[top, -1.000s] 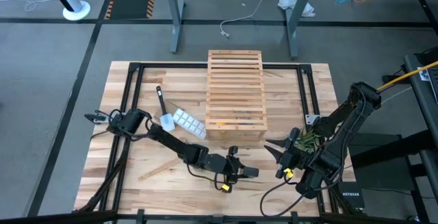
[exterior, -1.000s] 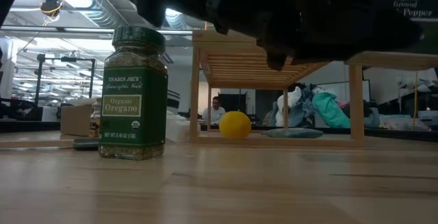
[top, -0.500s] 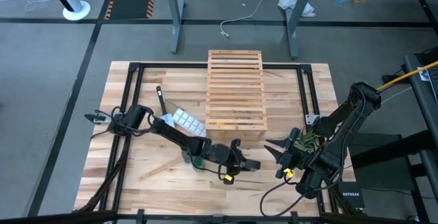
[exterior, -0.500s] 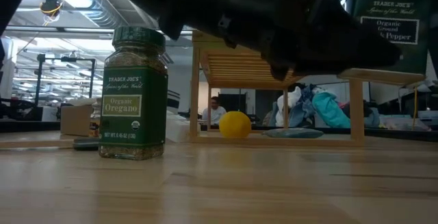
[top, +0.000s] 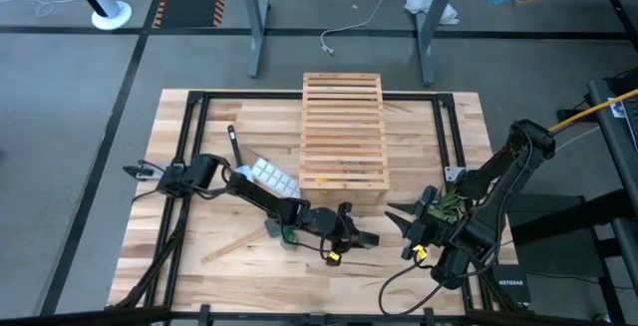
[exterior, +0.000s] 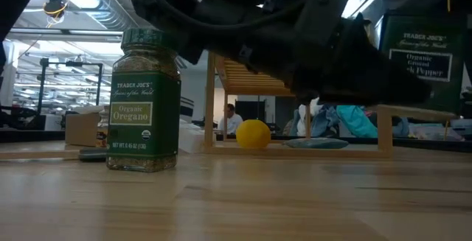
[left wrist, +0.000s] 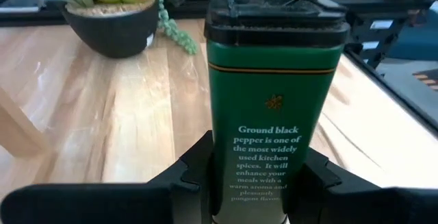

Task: Shelf spices
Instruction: Remove the black seasoning can from the shelf

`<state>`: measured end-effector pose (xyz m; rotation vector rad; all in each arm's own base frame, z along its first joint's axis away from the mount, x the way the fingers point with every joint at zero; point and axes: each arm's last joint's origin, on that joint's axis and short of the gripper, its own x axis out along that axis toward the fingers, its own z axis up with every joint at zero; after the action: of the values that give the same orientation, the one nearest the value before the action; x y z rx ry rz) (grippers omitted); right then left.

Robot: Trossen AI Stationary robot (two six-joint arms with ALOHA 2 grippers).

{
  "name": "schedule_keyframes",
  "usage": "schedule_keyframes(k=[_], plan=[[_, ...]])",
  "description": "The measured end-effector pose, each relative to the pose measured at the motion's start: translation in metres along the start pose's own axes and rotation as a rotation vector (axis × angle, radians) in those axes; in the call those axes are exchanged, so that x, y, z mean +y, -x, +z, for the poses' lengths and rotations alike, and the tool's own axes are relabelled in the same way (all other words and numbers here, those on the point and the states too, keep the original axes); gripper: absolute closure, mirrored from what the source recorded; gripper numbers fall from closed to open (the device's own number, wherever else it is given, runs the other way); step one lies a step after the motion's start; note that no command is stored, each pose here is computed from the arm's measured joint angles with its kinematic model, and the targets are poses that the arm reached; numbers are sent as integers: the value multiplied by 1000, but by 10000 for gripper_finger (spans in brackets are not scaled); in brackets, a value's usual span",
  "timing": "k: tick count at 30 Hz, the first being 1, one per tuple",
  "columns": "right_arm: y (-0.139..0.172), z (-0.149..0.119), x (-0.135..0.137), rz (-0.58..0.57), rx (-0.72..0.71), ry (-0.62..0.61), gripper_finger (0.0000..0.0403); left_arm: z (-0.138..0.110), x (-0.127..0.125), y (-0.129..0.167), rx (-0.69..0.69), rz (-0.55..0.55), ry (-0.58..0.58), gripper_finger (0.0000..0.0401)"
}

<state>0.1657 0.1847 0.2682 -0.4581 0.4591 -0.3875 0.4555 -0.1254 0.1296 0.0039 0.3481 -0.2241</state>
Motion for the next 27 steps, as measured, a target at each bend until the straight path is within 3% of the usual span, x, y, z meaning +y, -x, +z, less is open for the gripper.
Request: schedule_keyframes(k=[14,27], plan=[[0,0,0,0,0,0,299,-30,17,-16,-8,-45,73,294],[0,0,0,0,0,0,299,-32,17,-17,-18,-51,71,294]])
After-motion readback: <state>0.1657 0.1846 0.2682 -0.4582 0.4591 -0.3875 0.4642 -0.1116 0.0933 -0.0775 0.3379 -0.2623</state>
